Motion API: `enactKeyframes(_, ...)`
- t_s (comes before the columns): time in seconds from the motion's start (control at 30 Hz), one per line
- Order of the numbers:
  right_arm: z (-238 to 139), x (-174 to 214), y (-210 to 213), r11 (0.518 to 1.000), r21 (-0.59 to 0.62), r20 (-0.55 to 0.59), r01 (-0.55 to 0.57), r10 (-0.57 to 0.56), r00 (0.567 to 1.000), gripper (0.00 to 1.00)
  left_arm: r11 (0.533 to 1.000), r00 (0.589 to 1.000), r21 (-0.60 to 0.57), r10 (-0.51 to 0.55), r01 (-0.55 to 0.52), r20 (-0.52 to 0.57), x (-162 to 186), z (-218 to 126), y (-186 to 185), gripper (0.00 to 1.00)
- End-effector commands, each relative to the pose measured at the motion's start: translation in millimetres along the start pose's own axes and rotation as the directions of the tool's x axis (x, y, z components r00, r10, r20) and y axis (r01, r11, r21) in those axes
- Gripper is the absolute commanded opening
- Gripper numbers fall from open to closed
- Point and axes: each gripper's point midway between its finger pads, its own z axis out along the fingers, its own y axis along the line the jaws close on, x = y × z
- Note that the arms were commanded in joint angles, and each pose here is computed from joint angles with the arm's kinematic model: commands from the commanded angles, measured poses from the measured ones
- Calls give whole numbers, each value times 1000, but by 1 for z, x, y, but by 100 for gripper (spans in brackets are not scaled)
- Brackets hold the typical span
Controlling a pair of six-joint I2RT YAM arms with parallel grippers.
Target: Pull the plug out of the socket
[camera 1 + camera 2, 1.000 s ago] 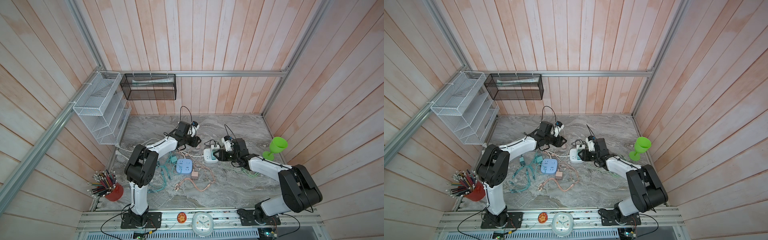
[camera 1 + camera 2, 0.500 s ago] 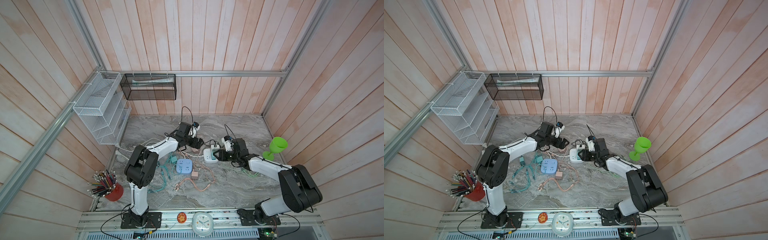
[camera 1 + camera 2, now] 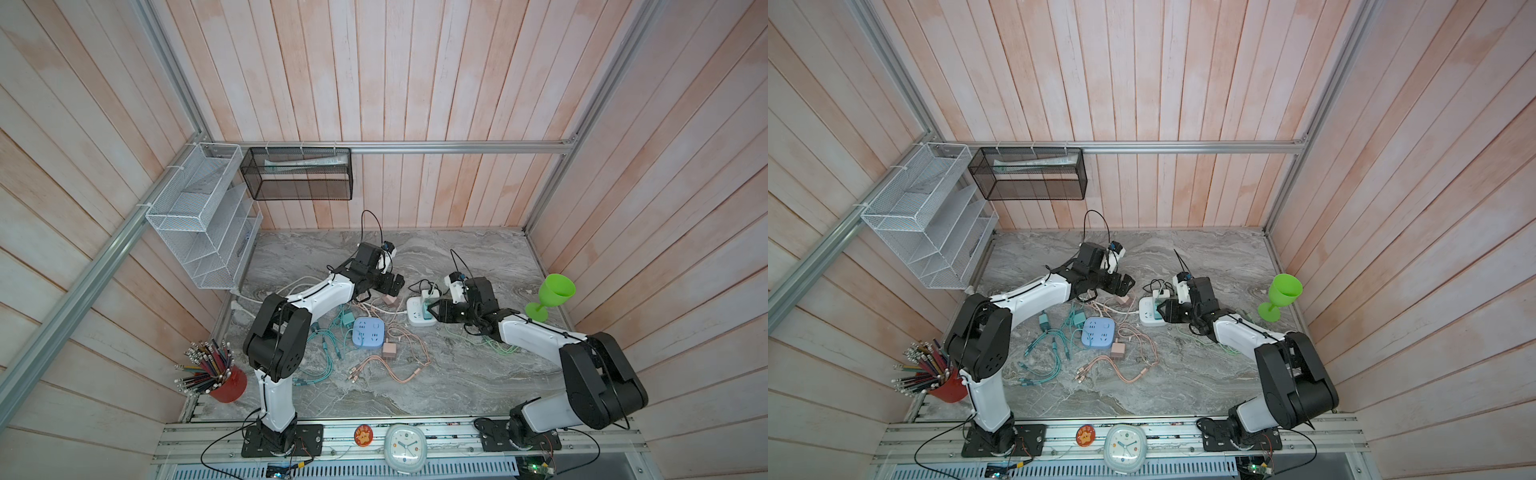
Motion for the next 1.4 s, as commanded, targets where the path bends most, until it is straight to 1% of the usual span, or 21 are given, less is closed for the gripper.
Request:
enactKeyframes(0.0,-5,5,0,1000,7,-7,12,-12,1000,51,999,999,-51,2,0,37,-15,-23,0,100)
enactKeyframes(0.17,-6,1,4,1000,-10,2,18,-18,1000,51,997,997,-78,8,-2,77,-25,-35,1,100)
enactKeyframes(0.37,-8,1,8,999,-18,2,29,-29,1000,51,998,992,-60,9,-1,126,-45,-45,-3,100)
enactKeyframes(0.5,-8,10,7,999,2,-21,35,-35,999,51,999,991,-49,17,-11,133,-48,-48,-8,100)
enactKeyframes(0.6,-8,14,6,999,21,-29,36,-36,999,51,996,991,-45,75,-71,112,-38,-46,-17,100)
enactKeyframes(0.7,-5,17,7,999,41,-40,32,-30,999,50,986,981,-30,169,-167,91,-22,-43,-34,97)
enactKeyframes(0.77,-2,20,6,997,68,-51,28,-25,998,49,980,977,-1,198,-199,77,-9,-42,-42,93)
enactKeyframes(0.87,4,20,3,993,118,-57,22,-16,998,46,977,979,68,197,-201,59,5,-41,-55,85)
enactKeyframes(0.97,10,19,3,989,144,-65,26,-17,998,43,967,971,89,237,-239,35,17,-38,-69,78)
enactKeyframes(1.03,15,18,3,985,169,-77,42,-30,997,41,957,960,82,279,-279,10,25,-32,-77,71)
enactKeyframes(1.13,20,15,1,977,206,-83,58,-41,996,38,953,957,102,290,-286,-20,34,-23,-83,57)
enactKeyframes(1.17,21,14,0,975,214,-79,58,-41,996,37,952,956,113,291,-286,-27,37,-21,-85,54)
enactKeyframes(1.3,20,10,-3,969,240,-61,56,-42,997,35,946,952,135,302,-293,-48,45,-11,-92,54)
enactKeyframes(1.33,19,9,-5,967,248,-57,57,-44,997,35,946,952,135,303,-294,-52,46,-9,-93,52)
enactKeyframes(1.37,18,8,-7,964,258,-54,62,-50,997,35,947,952,136,301,-291,-61,47,-6,-93,48)
